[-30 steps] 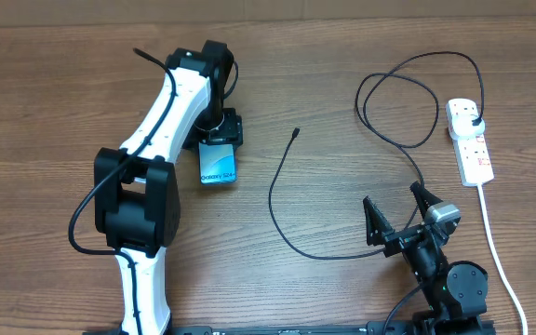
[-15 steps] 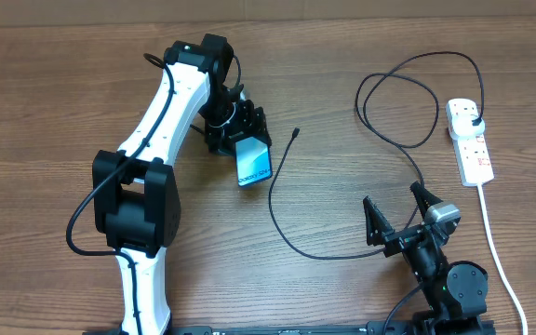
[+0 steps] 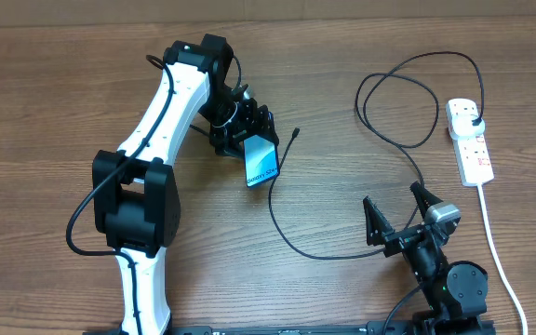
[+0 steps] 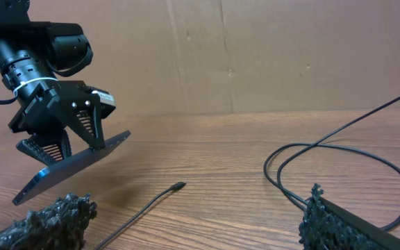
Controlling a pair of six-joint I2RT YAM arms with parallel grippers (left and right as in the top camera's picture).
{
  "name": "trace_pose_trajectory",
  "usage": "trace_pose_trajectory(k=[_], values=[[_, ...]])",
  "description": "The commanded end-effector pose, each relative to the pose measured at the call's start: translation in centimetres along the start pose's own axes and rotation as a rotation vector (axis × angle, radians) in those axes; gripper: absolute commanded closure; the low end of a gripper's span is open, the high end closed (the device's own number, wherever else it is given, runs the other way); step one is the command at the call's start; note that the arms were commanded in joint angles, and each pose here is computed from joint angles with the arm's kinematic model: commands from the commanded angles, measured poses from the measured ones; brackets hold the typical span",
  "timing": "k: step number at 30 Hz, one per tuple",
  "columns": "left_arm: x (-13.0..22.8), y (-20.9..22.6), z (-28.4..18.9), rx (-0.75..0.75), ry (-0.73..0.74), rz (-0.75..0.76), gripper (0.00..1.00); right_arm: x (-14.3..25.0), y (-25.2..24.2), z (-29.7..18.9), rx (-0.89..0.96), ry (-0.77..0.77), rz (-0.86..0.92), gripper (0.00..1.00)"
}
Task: Plug charger to phone and switch on socket
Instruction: 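Raise the phone upright with the left gripper toward the table center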
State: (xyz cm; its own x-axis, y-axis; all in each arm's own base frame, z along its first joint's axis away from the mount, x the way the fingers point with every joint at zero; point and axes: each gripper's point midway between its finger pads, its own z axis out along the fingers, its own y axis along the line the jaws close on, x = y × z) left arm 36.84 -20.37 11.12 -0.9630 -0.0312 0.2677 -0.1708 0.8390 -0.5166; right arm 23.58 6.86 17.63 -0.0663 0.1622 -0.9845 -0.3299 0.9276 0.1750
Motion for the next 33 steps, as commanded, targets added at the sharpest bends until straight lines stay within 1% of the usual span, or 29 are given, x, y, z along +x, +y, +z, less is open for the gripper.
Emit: trace_pose_trajectory(k=[1,3,7,10,13,15,19,25,30,33], values=[[0.0,-1.7,-0.8,0.08,0.003,0.031,0.34,0.1,-0.2,0.0,0.005,-0.006,0.001,0.0],[0.2,-2.1,-0.8,0.106,0.013,0.032,0.37,0.1,-0.2,0.0,0.005,-0.006,0.001,0.0],[0.4,-3.0,-0.9,0.154,0.027,0.028,0.37,0.1,-0.2,0.0,0.005,-0.006,0.001,0.0],[0.5,-3.1,-1.0,0.16,0.035,-0.023,0.35,0.1,-0.2,0.0,0.005,-0.006,0.001,0.0],[0.5,-3.2,-1.0,0.165,0.044,-0.106,0.32,0.1,-0.2,0.0,0.005,-0.006,0.001,0.0],[0.7,-3.6,-1.1,0.187,0.06,-0.159,0.32,0.1,-0.2,0.0,0.005,-0.006,0.001,0.0],[1.3,-5.1,-1.5,0.273,0.119,-0.249,0.33,0.1,-0.2,0.0,0.005,-0.006,0.001,0.0],[2.3,-7.8,-3.0,0.44,0.226,-0.335,0.34,0.1,-0.2,0.0,0.005,-0.006,0.001,0.0],[2.4,-8.9,-4.6,0.545,0.295,-0.408,0.37,0.1,-0.2,0.0,0.005,-0.006,0.001,0.0],[2.5,-9.2,-5.6,0.593,0.335,-0.46,0.37,0.1,-0.2,0.0,0.005,-0.006,0.001,0.0]])
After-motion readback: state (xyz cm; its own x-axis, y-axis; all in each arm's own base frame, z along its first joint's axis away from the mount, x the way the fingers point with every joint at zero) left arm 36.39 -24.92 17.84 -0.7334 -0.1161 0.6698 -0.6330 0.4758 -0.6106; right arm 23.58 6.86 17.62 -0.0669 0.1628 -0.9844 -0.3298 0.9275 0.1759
